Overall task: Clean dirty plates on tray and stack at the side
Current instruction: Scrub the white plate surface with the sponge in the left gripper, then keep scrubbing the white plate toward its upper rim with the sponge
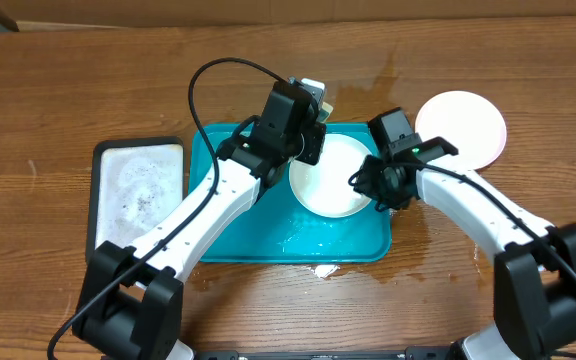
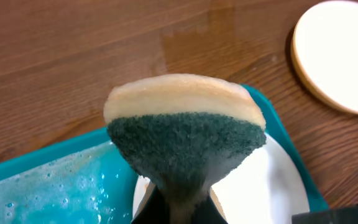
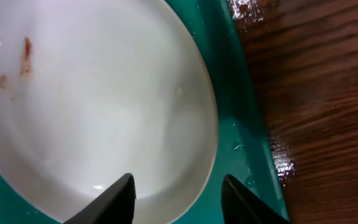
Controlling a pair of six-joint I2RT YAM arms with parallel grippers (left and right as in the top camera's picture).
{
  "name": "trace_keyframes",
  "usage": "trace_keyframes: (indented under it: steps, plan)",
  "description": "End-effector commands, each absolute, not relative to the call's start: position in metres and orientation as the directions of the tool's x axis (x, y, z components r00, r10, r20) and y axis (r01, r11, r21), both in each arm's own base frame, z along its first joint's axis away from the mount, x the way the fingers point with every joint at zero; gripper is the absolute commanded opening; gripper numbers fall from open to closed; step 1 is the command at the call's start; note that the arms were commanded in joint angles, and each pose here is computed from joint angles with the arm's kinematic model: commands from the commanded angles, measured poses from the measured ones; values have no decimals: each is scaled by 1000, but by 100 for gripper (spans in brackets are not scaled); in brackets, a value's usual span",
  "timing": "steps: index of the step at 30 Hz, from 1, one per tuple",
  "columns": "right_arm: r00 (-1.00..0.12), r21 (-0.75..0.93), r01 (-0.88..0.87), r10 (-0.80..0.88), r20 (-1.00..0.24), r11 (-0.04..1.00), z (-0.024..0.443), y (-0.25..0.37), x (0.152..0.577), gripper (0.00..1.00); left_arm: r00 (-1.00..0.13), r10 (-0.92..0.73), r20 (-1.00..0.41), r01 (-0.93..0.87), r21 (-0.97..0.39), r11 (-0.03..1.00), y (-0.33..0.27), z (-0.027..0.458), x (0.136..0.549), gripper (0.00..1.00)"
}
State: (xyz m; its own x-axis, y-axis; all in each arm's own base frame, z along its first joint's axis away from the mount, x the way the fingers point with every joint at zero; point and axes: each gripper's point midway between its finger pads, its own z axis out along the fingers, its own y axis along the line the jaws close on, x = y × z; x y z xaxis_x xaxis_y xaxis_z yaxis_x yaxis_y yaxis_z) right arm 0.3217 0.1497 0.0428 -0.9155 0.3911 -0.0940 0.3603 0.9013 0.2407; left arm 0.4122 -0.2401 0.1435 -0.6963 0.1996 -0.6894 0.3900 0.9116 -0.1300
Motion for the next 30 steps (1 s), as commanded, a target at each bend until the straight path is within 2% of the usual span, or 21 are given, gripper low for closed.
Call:
trace_keyframes:
  steps: [1,4,7,8,9,10,11,15,19,26,30]
  plan:
    - [-902,227,405,427,-57,886,27,149,315,45,-692,252,-677,418,-91,904,-241,136,411,4]
    - [-897,212,423,440,-36,881,16,148,311,45,-695,280,-662,433,-74,898,-239,132,407,4]
    - [-900,231,416,435,-37,880,12,153,314,37,-699,294,-652,439,-66,896,-238,130,405,4]
    - [-901,237,411,432,-44,880,12,154,315,30,-700,295,-650,439,-66,896,-238,129,404,4]
    - [-901,243,409,432,-49,880,13,155,317,14,-704,297,-646,439,-66,896,-237,128,403,4]
    - [-901,243,407,431,-50,880,13,155,317,6,-706,299,-642,438,-65,896,-236,128,403,4]
    - [-907,239,397,419,-49,886,12,155,316,4,-709,302,-637,439,-64,896,-236,127,402,4]
    - [-953,205,285,300,-46,936,10,152,306,4,-706,377,-600,487,-24,873,-232,119,393,4]
    - [-985,184,161,171,-39,970,9,150,297,4,-713,456,-532,564,-50,824,-234,107,371,4]
    - [-996,185,64,74,-49,981,9,151,296,4,-780,497,-381,585,-162,794,-230,75,327,4]
    - [-996,187,64,74,-48,980,9,151,295,4,-793,492,-359,577,-185,796,-229,55,319,4]
